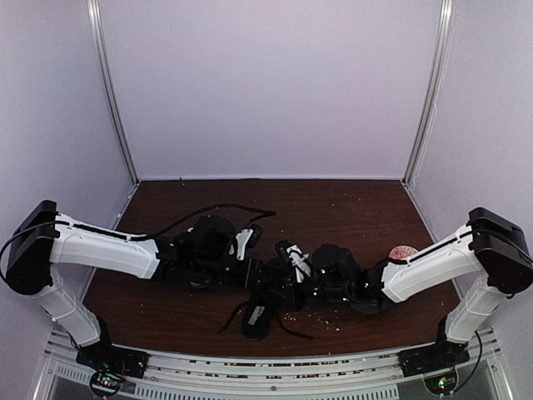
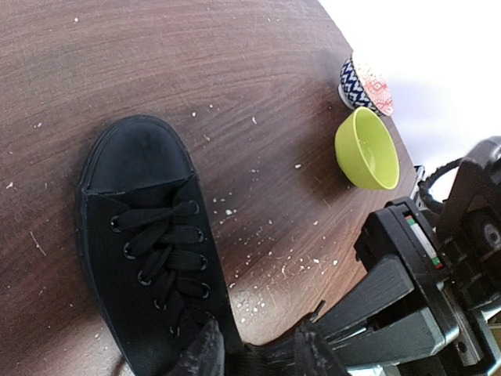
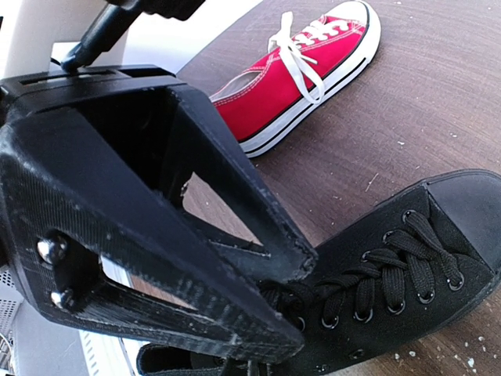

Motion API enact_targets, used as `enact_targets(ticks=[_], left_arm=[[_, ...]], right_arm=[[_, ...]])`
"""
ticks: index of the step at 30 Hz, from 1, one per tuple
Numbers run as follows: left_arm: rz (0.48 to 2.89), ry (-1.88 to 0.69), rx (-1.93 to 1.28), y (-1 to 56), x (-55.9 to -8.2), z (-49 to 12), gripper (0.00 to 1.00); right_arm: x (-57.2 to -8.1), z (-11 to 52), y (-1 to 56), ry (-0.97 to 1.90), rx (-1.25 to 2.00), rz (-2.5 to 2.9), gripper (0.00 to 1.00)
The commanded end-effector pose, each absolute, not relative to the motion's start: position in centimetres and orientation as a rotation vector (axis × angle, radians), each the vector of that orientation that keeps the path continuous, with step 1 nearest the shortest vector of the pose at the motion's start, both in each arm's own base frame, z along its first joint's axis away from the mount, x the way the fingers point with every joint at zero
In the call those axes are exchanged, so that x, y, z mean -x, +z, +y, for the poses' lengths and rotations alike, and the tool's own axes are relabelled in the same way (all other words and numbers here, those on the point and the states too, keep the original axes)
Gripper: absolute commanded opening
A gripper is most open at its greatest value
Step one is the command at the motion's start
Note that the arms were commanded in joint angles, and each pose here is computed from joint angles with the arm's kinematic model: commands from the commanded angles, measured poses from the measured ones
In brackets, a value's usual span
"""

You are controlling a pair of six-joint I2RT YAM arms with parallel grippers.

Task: Tie the shoes
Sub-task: Pass from the right arm to the left

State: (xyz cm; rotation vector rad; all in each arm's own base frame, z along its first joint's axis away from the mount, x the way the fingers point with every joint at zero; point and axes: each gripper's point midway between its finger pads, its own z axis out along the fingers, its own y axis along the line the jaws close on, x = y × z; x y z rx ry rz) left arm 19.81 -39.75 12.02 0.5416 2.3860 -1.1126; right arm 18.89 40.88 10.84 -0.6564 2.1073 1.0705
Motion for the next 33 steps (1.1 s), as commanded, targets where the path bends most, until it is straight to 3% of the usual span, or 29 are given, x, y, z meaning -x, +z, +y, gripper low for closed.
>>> enact_targets(ticks=[1, 11, 14, 16, 19, 21, 24, 33], left_arm=[[2.42, -1.121, -0.545, 11.2, -19.5, -40.1, 0.33], [2.424, -1.137, -0.511, 11.5, -19.4, -40.2, 0.0], [2.404, -1.137, -0.499, 12.1, -19.6, -40.1, 0.0], [2.386, -1.131, -0.492, 12.5, -19.7, -39.8, 0.0], [2.368, -1.123, -0.487, 12.9, -19.8, -39.4, 0.0], [2.366, -1.128, -0.497, 13.0, -19.6, -39.3, 0.0], [2.359, -1.144, -0.508, 13.3, -19.3, -39.3, 0.0], [2.365, -1.146, -0.52, 13.1, -18.9, -38.8, 0.0]], right_arm=[[-19.0, 41.0, 12.2, 1.094, 0.636, 2.065, 0.0], [-19.2, 40.9, 12.2, 1.088, 0.629, 2.063, 0.0], [-19.2, 40.6, 12.4, 1.08, 0.622, 2.059, 0.0], [-19.3, 40.1, 12.5, 1.062, 0.612, 2.055, 0.13], [-19.3, 38.6, 13.0, 1.028, 0.601, 2.033, 0.42], [-18.9, 37.6, 13.0, 1.01, 0.603, 2.029, 0.51], [-18.0, 36.5, 11.4, 1.006, 0.624, 2.059, 0.55], [-15.3, 38.6, 8.0, 1.101, 0.687, 2.114, 0.56]])
